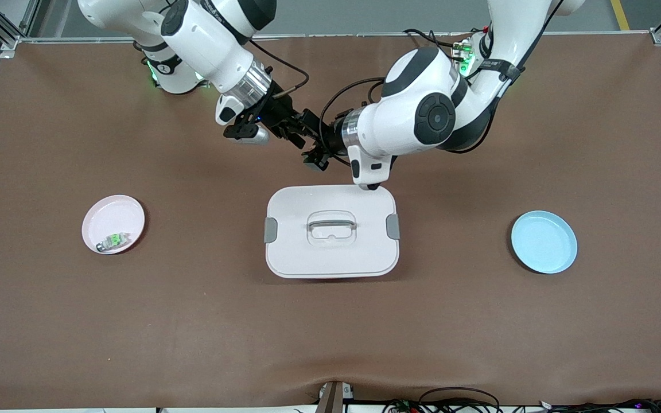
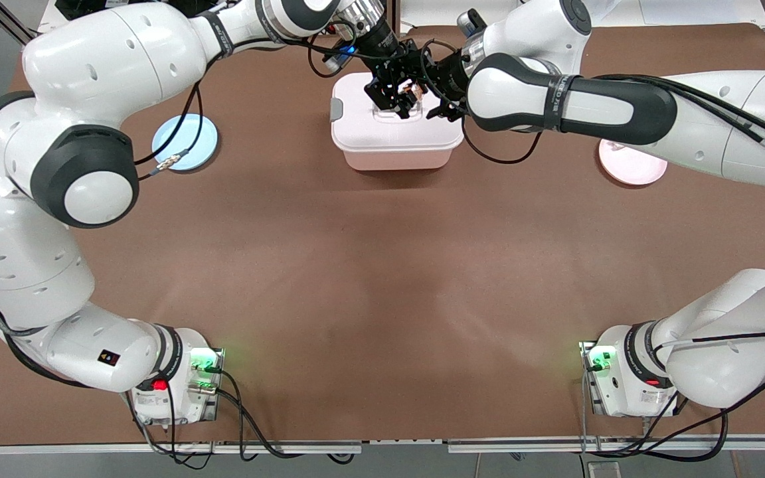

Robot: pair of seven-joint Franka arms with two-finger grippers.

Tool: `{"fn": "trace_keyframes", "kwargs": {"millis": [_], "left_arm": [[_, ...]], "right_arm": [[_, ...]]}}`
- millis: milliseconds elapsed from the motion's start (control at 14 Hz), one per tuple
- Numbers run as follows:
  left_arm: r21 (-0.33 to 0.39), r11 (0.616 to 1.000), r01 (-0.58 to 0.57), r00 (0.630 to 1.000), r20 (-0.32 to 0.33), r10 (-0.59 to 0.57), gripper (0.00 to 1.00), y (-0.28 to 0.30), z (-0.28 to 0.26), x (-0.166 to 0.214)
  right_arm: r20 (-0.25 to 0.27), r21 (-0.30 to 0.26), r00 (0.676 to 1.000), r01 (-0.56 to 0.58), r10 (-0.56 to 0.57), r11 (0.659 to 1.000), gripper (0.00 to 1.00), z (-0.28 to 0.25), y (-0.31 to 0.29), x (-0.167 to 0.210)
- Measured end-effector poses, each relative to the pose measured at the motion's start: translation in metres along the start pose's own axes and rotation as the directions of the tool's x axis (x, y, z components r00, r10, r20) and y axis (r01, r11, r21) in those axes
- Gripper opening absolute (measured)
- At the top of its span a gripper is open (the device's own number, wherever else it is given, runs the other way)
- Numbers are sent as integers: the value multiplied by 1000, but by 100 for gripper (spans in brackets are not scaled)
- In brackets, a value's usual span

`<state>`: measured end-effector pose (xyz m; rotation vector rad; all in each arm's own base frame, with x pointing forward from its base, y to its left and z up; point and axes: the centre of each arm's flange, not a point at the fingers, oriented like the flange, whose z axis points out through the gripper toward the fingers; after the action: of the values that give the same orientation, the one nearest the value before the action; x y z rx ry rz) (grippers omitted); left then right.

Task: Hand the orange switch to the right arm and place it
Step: 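Close the right gripper on the orange switch beside the left gripper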

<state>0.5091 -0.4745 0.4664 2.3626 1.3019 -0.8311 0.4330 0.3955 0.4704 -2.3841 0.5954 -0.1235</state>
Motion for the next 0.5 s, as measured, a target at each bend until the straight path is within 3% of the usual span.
{"fn": "trace_keyframes", "kwargs": {"millis": [500], "left_arm": [[-16,1000,3,1000,-1,-3,72,3,-2,2]], "right_arm": [[2,-2,1000,4,-4,1000,100,4,0,-3]]}}
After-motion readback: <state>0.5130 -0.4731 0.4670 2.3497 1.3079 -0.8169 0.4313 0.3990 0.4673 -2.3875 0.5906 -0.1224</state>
